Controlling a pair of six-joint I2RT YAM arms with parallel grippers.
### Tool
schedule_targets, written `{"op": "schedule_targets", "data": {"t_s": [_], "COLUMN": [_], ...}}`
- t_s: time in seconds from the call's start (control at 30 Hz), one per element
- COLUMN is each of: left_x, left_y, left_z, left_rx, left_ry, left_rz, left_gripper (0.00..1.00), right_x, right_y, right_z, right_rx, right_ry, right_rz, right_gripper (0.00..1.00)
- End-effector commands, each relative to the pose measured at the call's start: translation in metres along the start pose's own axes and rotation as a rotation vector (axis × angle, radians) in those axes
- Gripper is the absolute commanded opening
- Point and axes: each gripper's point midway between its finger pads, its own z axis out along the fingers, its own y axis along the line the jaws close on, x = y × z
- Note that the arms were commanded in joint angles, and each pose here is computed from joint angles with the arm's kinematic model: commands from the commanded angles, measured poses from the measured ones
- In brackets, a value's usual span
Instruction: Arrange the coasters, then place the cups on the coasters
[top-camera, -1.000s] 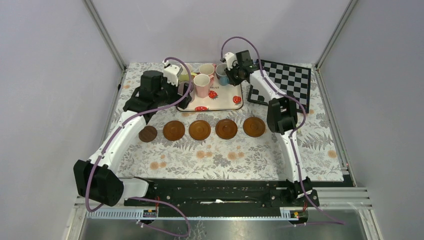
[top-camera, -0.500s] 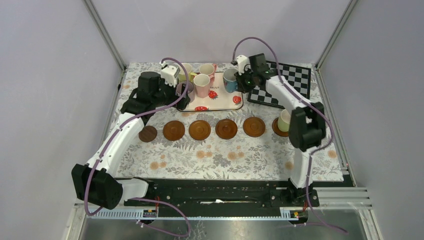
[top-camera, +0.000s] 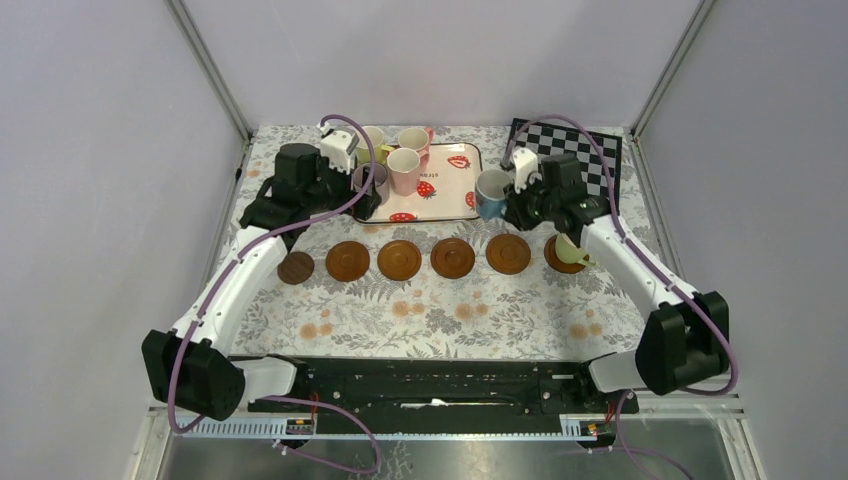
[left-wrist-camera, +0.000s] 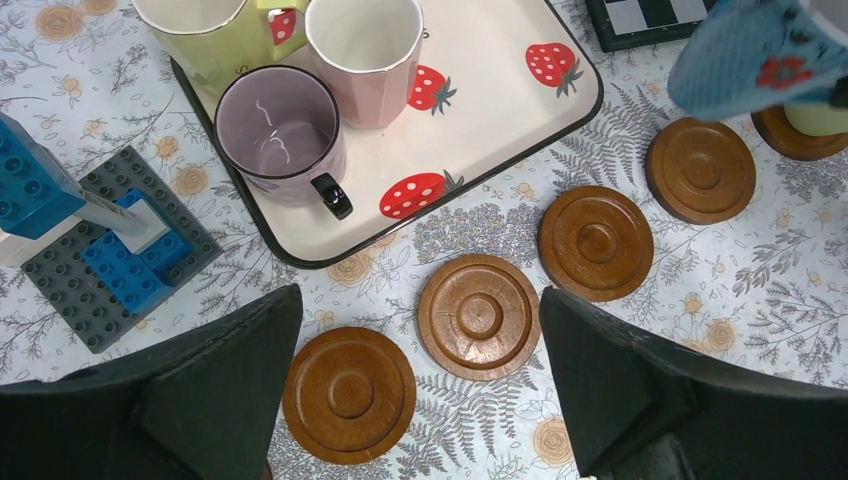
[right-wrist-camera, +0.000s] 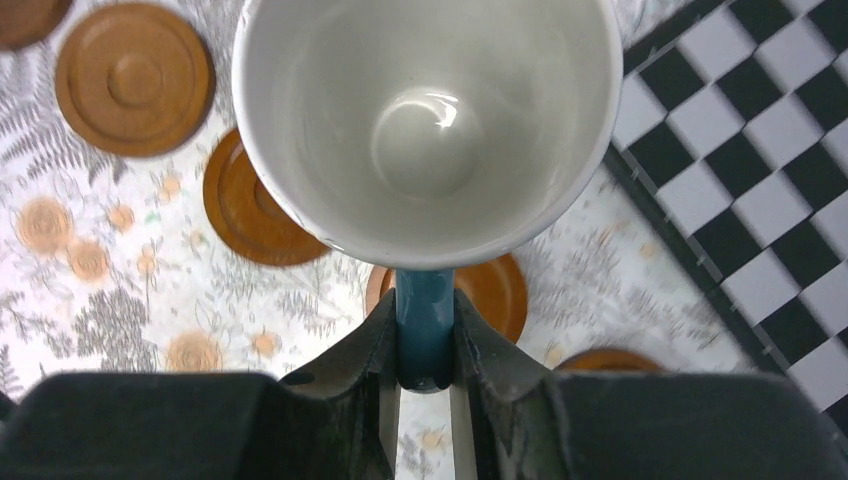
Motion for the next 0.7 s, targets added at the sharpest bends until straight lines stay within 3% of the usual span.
{"op": "schedule_targets", "data": {"t_s": [0.0,0.27,0.67], "left_x": [-0.013,-0.011,-0.011], "left_y": [-0.007,-0.009,-0.012], "left_z": [-0.008,-0.008,-0.01], "left_rx": [0.033,0.044,0.06], "left_ry": [-0.053,-0.053,-0.061], "left_rz": [-0.007,-0.007,-0.004], "left_gripper": [0.99,0.99,0.99], "right_x": [-0.003,0.047,0.079], "right_y": [-0.003,0.005,-0.003], "right_z": [-0.015,-0.019,-0.019], "right_rx": [0.057,0.078,0.138], "right_ry": [-0.111,-0.063,-0.029], "right_rz": [0.004,0.025,0.052], "right_gripper": [0.0,0.0,0.0]}}
